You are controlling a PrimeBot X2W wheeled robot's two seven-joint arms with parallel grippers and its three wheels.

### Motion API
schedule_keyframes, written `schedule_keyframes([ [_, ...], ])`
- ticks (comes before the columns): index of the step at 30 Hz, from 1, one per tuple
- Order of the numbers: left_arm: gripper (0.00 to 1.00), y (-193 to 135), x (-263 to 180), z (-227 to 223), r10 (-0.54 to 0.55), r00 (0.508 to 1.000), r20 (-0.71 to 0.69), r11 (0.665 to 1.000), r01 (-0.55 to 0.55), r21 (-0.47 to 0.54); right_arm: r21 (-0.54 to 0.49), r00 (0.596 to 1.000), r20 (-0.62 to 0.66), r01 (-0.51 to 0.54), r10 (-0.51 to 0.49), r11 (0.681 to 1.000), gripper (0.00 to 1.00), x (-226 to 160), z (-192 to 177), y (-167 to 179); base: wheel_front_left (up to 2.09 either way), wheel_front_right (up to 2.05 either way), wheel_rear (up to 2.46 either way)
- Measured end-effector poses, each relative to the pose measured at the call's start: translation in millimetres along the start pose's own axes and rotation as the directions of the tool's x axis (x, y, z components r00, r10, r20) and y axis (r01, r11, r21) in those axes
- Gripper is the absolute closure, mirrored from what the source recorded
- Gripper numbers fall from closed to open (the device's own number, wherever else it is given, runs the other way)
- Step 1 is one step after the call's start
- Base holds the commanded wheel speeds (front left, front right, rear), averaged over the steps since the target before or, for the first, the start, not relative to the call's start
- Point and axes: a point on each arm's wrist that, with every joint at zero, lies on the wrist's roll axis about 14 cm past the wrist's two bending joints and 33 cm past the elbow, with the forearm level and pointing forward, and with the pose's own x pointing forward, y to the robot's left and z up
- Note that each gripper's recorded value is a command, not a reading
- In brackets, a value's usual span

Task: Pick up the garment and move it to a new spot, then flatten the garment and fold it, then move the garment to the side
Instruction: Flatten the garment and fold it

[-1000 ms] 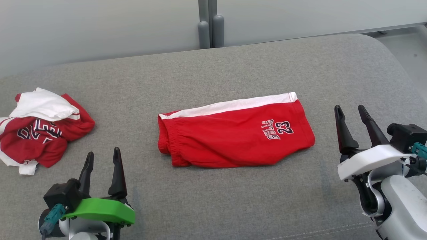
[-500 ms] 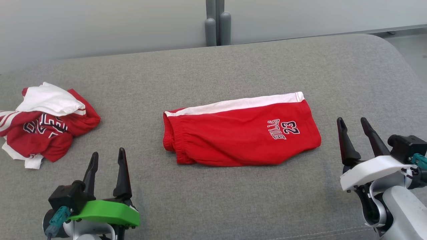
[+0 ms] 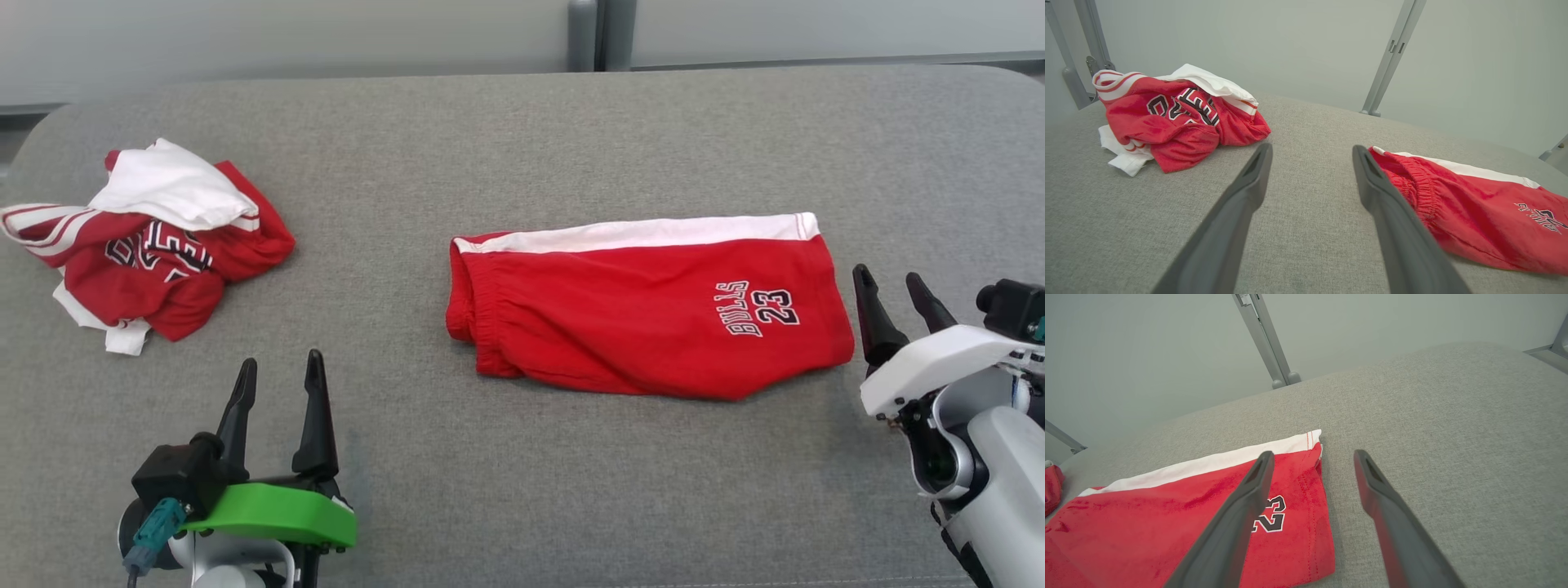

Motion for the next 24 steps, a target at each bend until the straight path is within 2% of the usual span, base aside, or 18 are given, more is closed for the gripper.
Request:
schedule_keyframes([
  [4, 0.00, 8.3, 0.3, 0.6, 0.028, 1.000, 0.002, 1.000, -0.028, 0.007, 0.037, 0.996, -0.088, 0.000, 0.003, 0.999, 0.00, 16.7, -15.9, 0.3, 0.00, 0.00, 0.00],
  [10, 0.00, 20.7, -1.3, 2.0, 0.074, 0.997, 0.006, 0.997, -0.074, 0.012, 0.022, 0.967, -0.255, 0.027, -0.021, 0.999, 0.00, 25.3, -56.4, -10.1, 0.00, 0.00, 0.00],
  [16, 0.00, 35.4, -5.1, 2.8, 0.121, 0.993, 0.008, 0.992, -0.122, 0.018, 0.033, 0.948, -0.317, -0.014, 0.024, 0.999, 0.00, 37.5, -69.3, 3.0, 0.00, 0.00, 0.00],
  [23, 0.00, 34.8, -5.9, 2.6, 0.121, 0.993, 0.007, 0.992, -0.121, 0.017, 0.182, 0.925, -0.379, 0.067, 0.007, 0.981, 0.00, 35.6, -84.0, -2.5, 0.00, 0.00, 0.00],
  [24, 0.00, 34.6, -6.0, 2.6, 0.121, 0.993, 0.007, 0.993, -0.121, 0.016, 0.189, 0.924, -0.382, 0.065, 0.012, 0.980, 0.04, 36.3, -83.8, -2.5, 0.00, 0.00, 0.00],
])
